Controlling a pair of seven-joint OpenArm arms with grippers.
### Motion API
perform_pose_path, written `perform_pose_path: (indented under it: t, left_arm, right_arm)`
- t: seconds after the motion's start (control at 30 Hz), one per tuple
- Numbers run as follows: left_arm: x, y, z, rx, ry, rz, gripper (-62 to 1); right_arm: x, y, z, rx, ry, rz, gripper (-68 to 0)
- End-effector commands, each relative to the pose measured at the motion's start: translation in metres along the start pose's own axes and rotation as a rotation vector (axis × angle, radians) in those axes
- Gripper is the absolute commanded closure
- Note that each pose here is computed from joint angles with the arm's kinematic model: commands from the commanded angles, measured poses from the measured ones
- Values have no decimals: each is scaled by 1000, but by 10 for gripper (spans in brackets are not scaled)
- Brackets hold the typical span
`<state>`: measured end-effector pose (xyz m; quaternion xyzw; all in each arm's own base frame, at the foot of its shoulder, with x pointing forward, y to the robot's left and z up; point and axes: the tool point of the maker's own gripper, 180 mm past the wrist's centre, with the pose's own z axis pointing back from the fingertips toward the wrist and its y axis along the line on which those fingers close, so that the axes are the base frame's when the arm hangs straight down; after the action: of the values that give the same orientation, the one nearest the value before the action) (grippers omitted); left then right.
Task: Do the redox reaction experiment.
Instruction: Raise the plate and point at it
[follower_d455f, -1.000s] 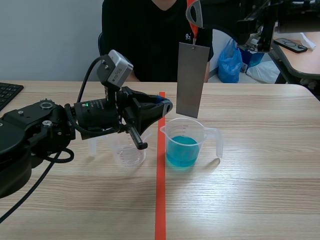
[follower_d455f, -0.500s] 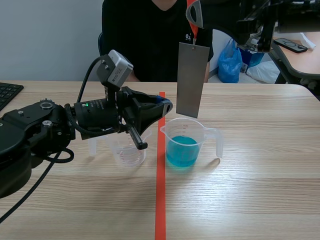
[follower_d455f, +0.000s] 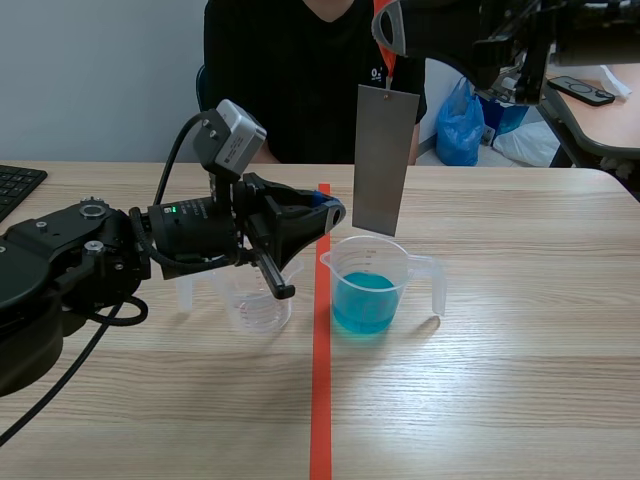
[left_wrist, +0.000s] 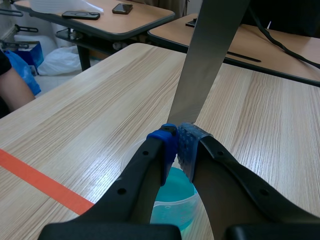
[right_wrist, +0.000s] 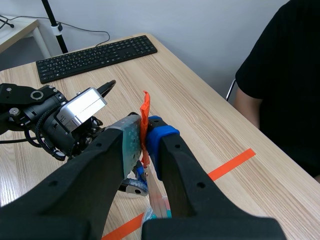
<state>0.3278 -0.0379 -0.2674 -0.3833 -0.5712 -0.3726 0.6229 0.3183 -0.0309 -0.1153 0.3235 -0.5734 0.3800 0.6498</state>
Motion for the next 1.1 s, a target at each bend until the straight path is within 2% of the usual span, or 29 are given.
perform_pose_path:
  t: [0.0, 0.13, 0.3, 0.47, 0.67, 0.87, 1.0, 1.07]
  left_arm:
    - [16, 4, 0, -1, -40, -23, -40]
    - [10, 11, 11, 10, -11, -35, -40]
    - [2, 25, 46, 55, -1, -47, -40]
    - [-12, 46, 105, 148, 46, -55, -40]
    - [-21, 62, 196, 296, 90, -52, -40]
    - [-42, 51, 281, 490, 160, -41, -40]
    - [-62, 23, 328, 603, 223, -59, -40]
    - [-71, 6, 349, 660, 261, -88, -40]
  right_arm:
    - [12, -2, 4, -2, -29, 23, -15]
    - [12, -2, 4, -2, -29, 23, -15]
    - [12, -2, 4, -2, -29, 23, -15]
    - [12, -2, 4, -2, -29, 23, -15]
    - [12, -2, 4, -2, -29, 23, -15]
    - [12, -2, 4, -2, -29, 23, -15]
    - [12, -2, 4, -2, -29, 23, -15]
    - [12, -2, 4, -2, -29, 23, -15]
